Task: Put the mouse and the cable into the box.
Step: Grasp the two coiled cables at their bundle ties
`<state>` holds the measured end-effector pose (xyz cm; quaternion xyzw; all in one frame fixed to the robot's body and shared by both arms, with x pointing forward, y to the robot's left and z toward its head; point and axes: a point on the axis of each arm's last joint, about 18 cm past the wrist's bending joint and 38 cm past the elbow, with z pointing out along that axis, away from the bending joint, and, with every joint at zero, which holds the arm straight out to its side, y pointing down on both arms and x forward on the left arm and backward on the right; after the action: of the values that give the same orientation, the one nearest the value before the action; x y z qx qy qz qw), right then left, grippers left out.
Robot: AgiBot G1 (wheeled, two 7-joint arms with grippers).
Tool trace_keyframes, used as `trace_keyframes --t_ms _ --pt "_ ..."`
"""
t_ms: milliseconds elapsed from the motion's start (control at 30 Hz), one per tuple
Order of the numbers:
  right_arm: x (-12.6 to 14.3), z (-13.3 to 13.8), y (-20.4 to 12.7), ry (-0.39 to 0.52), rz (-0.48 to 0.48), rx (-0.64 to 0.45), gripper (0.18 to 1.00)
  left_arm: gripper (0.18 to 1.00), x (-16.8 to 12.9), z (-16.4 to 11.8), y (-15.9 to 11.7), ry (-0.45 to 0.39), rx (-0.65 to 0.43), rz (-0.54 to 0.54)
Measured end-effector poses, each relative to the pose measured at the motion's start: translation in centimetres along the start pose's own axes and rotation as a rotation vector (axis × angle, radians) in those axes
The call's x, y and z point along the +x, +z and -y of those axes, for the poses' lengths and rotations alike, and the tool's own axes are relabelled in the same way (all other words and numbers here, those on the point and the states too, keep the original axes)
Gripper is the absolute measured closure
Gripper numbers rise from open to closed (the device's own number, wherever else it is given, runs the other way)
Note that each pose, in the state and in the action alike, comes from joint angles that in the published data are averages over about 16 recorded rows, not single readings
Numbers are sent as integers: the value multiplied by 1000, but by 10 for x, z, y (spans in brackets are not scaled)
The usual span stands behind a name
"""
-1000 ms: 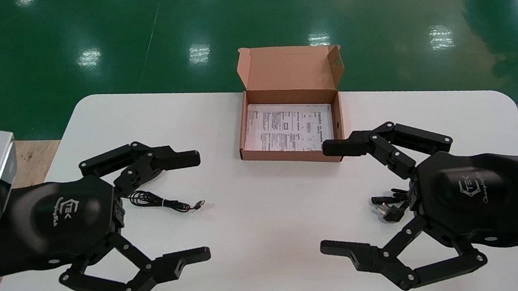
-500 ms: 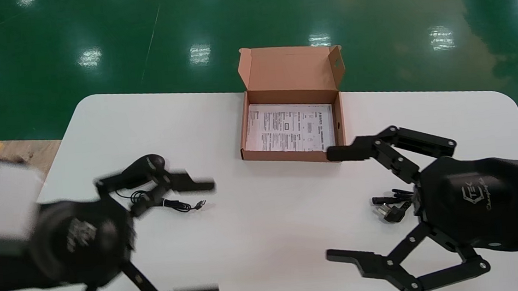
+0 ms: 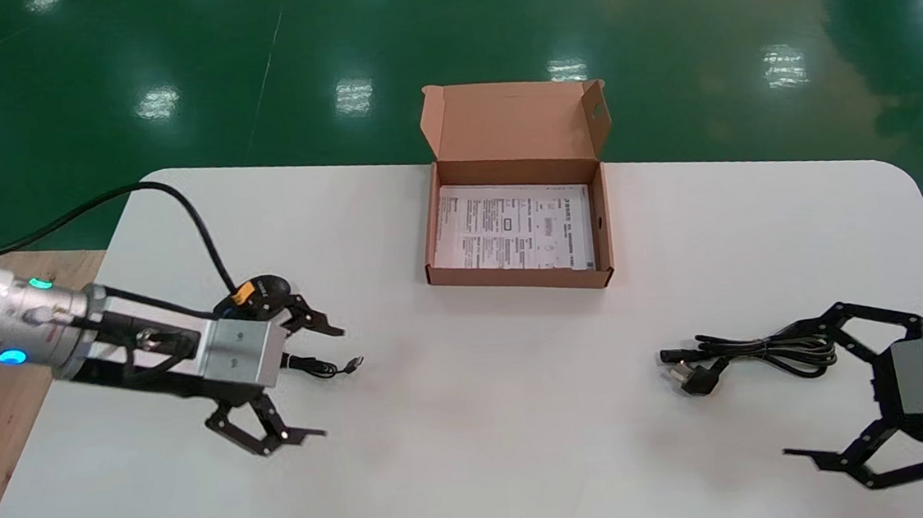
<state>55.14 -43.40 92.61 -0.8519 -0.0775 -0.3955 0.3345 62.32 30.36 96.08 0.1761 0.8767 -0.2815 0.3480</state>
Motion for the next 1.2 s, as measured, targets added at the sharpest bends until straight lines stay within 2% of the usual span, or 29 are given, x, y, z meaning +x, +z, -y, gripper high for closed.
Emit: trace_keyframes --t_ms 200,433,767,1200 --pt "13 -37 9 -49 6 -127 179 183 -18 -32 12 51 -151 -25" --pt "26 -57 23 -55 2 -187 179 183 -28 -53 25 76 -236 -27" --pt "40 -67 39 -27 -38 -211 179 183 -36 -67 37 90 -286 7" --pt "47 -70 51 -17 -54 -234 182 189 -42 -71 37 105 -315 26"
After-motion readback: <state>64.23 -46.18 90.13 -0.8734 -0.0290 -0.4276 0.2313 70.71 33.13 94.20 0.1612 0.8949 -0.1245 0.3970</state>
